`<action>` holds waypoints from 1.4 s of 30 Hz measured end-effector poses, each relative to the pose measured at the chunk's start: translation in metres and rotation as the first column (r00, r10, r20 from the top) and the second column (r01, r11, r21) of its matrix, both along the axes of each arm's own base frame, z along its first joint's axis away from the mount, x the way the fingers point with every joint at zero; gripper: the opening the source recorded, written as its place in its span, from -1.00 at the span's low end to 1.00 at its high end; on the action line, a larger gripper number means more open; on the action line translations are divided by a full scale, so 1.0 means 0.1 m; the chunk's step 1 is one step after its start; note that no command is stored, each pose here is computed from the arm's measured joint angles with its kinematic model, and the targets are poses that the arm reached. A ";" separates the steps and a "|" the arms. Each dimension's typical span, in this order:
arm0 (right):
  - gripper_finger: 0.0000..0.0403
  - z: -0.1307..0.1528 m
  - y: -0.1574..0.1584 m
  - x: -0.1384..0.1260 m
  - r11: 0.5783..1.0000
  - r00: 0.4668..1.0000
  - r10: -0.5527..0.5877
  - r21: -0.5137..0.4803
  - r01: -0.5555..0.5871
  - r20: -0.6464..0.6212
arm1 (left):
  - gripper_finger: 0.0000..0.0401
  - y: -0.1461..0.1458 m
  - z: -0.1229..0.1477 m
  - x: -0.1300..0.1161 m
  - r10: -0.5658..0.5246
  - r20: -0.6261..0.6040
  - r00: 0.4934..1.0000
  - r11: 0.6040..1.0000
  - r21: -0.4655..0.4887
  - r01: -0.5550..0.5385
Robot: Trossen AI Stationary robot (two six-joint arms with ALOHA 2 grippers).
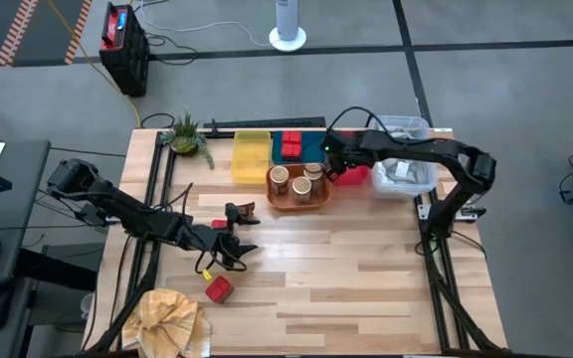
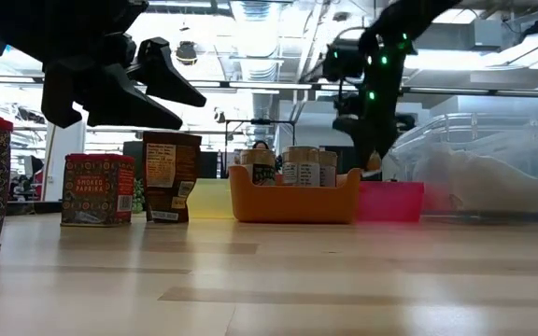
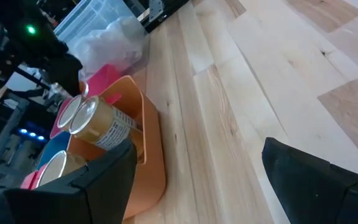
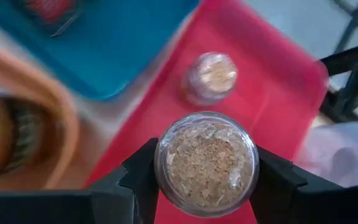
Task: Sort spices by type
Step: Put the brown seasoning bottle into the red bin
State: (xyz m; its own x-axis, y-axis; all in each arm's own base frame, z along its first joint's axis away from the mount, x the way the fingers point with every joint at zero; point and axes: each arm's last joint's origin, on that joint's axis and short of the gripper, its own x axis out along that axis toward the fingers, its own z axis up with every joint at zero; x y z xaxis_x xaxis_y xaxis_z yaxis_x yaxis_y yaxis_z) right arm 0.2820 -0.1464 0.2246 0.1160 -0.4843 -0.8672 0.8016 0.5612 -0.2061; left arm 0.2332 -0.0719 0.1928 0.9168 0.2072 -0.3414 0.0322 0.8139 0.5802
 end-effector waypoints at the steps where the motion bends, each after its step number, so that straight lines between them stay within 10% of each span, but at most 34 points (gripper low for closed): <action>1: 0.06 -0.04 -0.03 -0.01 1.000 1.000 -0.006 -0.011 0.006 0.003 | 0.66 0.00 0.00 0.00 0.000 -0.001 1.000 1.000 0.000 0.000; 12: 0.06 -0.13 0.09 0.08 0.994 0.996 -0.033 -0.105 0.041 0.079 | 0.66 0.00 0.00 0.00 -0.001 -0.001 1.000 1.000 0.003 0.001; 22: 0.06 0.00 -0.02 0.06 0.956 0.954 0.264 -0.092 -0.278 -0.140 | 0.66 0.00 0.00 0.00 -0.010 -0.006 1.000 1.000 0.029 0.010; 34: 0.06 0.01 -0.20 -0.03 0.712 0.675 0.682 0.044 -0.701 -0.281 | 0.66 0.00 0.00 0.00 -0.016 -0.010 1.000 0.999 0.045 0.017; 42: 0.06 -0.01 -0.24 -0.05 0.666 0.625 0.728 0.074 -0.742 -0.281 | 0.66 0.00 0.00 0.00 -0.016 -0.011 1.000 0.999 0.045 0.017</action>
